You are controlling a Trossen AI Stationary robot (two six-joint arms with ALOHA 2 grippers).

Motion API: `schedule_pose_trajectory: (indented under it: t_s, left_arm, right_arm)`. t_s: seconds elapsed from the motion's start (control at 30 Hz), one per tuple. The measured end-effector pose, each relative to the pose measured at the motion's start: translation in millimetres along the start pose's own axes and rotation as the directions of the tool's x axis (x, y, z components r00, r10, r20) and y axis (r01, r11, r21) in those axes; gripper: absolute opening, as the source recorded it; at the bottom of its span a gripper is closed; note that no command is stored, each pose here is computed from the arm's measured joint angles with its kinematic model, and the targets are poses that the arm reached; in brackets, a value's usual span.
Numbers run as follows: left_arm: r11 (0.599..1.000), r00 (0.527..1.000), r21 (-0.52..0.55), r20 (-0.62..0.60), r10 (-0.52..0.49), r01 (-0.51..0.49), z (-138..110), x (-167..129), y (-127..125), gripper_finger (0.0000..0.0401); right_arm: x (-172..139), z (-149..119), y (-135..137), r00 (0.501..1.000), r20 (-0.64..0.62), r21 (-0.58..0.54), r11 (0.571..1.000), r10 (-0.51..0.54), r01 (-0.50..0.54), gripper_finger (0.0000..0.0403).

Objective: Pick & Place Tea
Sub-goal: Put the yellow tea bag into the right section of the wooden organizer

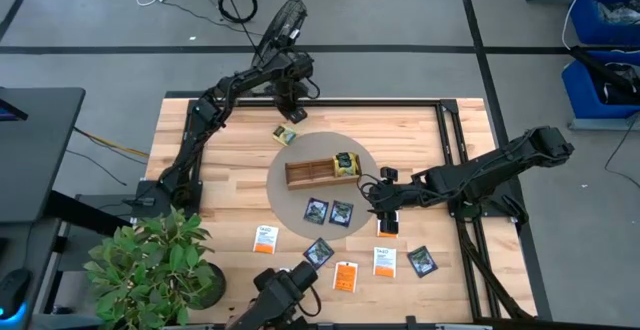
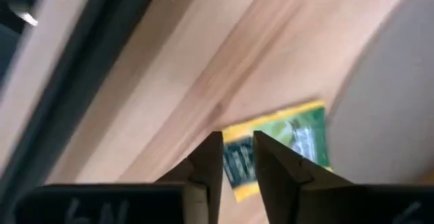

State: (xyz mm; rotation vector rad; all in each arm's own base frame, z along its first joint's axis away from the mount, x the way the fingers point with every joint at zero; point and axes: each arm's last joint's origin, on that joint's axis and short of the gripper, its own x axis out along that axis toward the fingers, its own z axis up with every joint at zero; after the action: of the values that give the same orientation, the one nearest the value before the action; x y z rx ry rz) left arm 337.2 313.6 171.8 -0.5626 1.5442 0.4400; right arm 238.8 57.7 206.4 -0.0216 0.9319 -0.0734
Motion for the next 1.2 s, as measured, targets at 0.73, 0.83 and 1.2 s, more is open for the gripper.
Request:
schedule_pose_trajectory:
  t_s: [0.73, 0.83, 1.2]
  left_arm:
    - [0.998, 0.981, 0.053, -0.19, 0.039, -0.03, -28, 46, 3, 0.032]
    - [0.999, 0.983, 0.039, -0.183, 0.023, -0.016, -28, 46, 8, 0.0319]
    - [0.999, 0.986, 0.04, -0.162, -0.027, 0.034, -26, 48, 10, 0.0223]
  right_arm:
    - [0, 0, 0, 1.0, -0.005, -0.006, 1.0, 0.012, -0.012, 0.0205]
    - [0, 0, 0, 1.0, -0.004, -0.006, 1.0, 0.011, -0.011, 0.0205]
    - [0, 1, 0, 1.0, 0.012, -0.003, 1.0, 0.01, -0.01, 0.0205]
